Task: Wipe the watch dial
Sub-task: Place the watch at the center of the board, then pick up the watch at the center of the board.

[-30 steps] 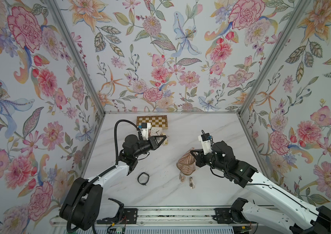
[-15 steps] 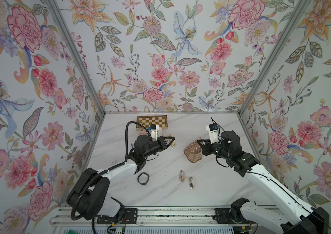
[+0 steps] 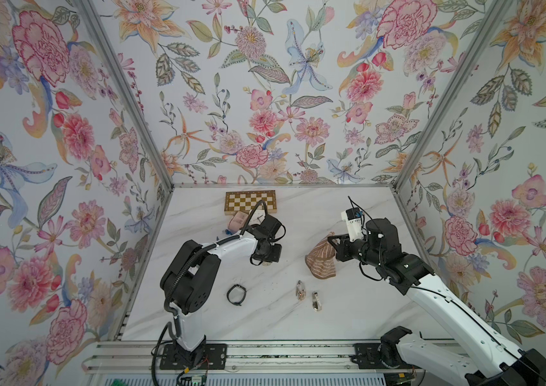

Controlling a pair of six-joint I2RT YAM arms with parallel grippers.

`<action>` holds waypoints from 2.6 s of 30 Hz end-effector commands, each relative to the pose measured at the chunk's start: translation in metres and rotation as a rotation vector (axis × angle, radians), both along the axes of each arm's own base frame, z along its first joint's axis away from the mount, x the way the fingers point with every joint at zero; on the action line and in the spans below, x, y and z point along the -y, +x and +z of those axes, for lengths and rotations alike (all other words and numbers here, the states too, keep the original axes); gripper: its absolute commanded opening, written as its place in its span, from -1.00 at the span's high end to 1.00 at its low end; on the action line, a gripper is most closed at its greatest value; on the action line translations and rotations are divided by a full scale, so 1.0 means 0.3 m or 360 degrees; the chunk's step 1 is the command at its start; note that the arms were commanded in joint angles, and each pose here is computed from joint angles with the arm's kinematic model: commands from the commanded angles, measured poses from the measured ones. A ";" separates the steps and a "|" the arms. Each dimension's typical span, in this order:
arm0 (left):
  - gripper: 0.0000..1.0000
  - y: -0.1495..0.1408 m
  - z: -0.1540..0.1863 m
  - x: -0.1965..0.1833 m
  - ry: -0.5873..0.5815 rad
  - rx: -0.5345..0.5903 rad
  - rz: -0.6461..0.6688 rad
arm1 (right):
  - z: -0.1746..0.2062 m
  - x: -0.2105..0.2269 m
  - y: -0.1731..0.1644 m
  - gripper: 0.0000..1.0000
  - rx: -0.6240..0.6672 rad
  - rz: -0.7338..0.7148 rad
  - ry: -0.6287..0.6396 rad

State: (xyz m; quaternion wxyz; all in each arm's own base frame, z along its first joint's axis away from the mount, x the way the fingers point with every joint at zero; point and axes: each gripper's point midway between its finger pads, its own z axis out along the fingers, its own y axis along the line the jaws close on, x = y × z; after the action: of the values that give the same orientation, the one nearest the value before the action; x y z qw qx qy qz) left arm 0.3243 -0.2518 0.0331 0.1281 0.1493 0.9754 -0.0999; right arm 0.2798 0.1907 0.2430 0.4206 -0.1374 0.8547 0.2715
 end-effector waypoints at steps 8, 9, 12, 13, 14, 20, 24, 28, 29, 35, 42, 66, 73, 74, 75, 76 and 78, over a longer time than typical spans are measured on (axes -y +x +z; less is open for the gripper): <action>0.68 -0.032 -0.055 -0.044 0.0282 -0.0127 -0.0190 | 0.001 0.015 -0.016 1.00 0.0032 -0.0003 -0.0007; 0.55 -0.033 -0.060 -0.049 0.0315 -0.0134 -0.0208 | -0.001 0.016 -0.017 1.00 0.0033 -0.0003 -0.0007; 0.35 -0.035 -0.070 -0.060 0.0397 -0.0156 -0.0267 | -0.005 0.016 -0.015 1.00 0.0034 -0.0007 0.0001; 0.35 -0.038 -0.072 -0.058 0.0414 -0.0165 -0.0294 | -0.006 0.017 -0.016 1.00 0.0034 -0.0009 0.0003; 0.35 -0.042 -0.076 -0.058 0.0432 -0.0179 -0.0323 | -0.009 0.016 -0.017 1.00 0.0031 -0.0008 0.0006; 0.46 -0.062 -0.089 -0.032 0.0457 -0.0253 -0.0564 | -0.010 0.018 -0.016 1.00 0.0030 -0.0020 0.0015; 0.51 -0.070 -0.106 -0.060 0.0582 -0.0302 -0.0690 | -0.012 0.021 -0.017 1.00 0.0027 -0.0033 0.0023; 0.51 -0.071 -0.111 -0.073 0.0614 -0.0310 -0.0735 | -0.018 0.023 -0.016 1.00 0.0019 -0.0043 0.0028; 0.51 -0.076 -0.114 -0.068 0.0601 -0.0320 -0.0745 | -0.022 0.024 -0.015 1.00 0.0014 -0.0049 0.0027; 0.51 -0.085 -0.124 -0.065 0.0602 -0.0333 -0.0813 | -0.018 0.024 -0.012 1.00 0.0017 -0.0058 0.0035; 0.52 -0.101 -0.112 -0.063 0.0580 -0.0343 -0.0905 | -0.017 0.034 -0.016 1.00 0.0019 -0.0077 0.0029; 0.64 -0.112 -0.077 -0.082 0.0624 -0.0353 -0.0950 | -0.018 0.033 -0.038 1.00 0.0027 -0.0092 0.0024; 0.80 -0.120 -0.090 -0.092 0.0648 -0.0375 -0.0945 | -0.021 0.039 -0.043 1.00 0.0035 -0.0106 0.0014; 0.84 -0.122 -0.089 -0.091 0.0642 -0.0379 -0.0944 | -0.024 0.042 -0.043 1.00 0.0034 -0.0111 0.0010; 0.87 -0.125 -0.090 -0.090 0.0637 -0.0384 -0.0943 | -0.024 0.044 -0.044 1.00 0.0034 -0.0114 0.0012; 0.94 -0.126 -0.089 -0.088 0.0629 -0.0386 -0.0939 | -0.025 0.044 -0.044 1.00 0.0034 -0.0114 0.0009; 1.00 -0.128 -0.083 -0.086 0.0622 -0.0384 -0.0932 | -0.025 0.045 -0.045 1.00 0.0038 -0.0113 0.0009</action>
State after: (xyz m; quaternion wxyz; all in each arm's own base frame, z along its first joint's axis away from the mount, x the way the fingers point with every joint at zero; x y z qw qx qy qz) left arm 0.3055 -0.2342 0.0169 -0.0087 0.4274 0.9034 0.0334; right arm 0.2676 0.1796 0.2343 0.4340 -0.1152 0.8555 0.2580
